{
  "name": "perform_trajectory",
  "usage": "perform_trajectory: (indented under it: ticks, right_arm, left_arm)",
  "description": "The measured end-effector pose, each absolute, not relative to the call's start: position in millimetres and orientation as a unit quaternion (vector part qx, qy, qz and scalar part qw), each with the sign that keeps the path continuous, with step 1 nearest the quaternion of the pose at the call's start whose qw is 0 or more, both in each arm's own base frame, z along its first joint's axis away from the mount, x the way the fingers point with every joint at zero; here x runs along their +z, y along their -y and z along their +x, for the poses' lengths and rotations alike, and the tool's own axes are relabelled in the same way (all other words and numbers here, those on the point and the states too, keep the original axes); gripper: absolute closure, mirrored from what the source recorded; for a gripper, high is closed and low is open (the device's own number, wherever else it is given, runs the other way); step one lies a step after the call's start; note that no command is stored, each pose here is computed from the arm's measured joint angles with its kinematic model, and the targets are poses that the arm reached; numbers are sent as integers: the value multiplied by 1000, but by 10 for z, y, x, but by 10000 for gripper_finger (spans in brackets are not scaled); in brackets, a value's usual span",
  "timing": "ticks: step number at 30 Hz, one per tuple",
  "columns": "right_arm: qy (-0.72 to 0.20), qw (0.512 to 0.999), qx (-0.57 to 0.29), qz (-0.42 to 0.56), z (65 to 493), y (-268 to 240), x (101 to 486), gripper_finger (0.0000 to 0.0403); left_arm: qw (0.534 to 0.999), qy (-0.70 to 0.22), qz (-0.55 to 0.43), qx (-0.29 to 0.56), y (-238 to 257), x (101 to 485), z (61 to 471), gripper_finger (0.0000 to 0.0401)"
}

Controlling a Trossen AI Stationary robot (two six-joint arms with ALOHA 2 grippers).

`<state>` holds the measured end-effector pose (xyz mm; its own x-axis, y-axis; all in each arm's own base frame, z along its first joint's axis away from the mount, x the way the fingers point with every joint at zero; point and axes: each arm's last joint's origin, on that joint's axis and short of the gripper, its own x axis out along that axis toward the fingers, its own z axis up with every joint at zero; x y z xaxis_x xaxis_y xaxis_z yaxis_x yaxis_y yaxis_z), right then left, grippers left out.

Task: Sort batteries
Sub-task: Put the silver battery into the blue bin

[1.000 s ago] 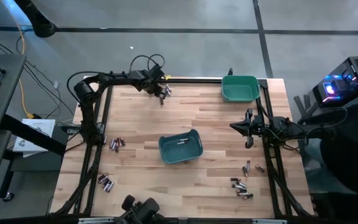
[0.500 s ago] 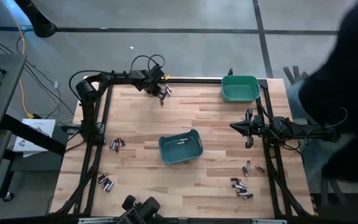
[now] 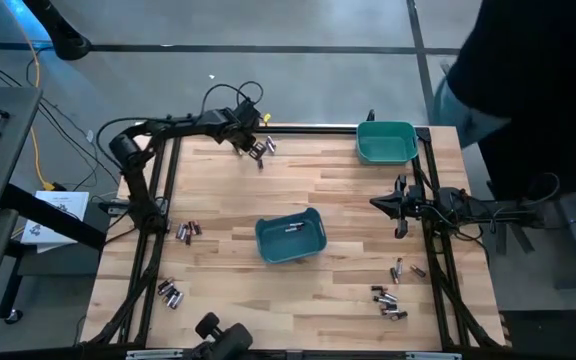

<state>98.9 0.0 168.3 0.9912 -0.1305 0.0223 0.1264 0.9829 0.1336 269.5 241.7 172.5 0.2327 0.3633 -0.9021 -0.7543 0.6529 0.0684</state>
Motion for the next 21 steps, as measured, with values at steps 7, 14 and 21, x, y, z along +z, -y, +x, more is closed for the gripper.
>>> perform_trajectory:
  ticks: [7, 14, 21]
  right_arm:
    - [15, 996, -64, 66, 989, 0, 1683, 403]
    - [15, 996, -64, 66, 989, 0, 1683, 403]
    - [15, 996, -65, 66, 989, 0, 1683, 403]
  left_arm:
    - [845, -420, -126, 306, -1909, 2452, 2818, 370]
    - [933, -327, -30, 144, -1020, 2900, 3147, 370]
    - [966, -257, -27, 13, -134, 2984, 3423, 370]
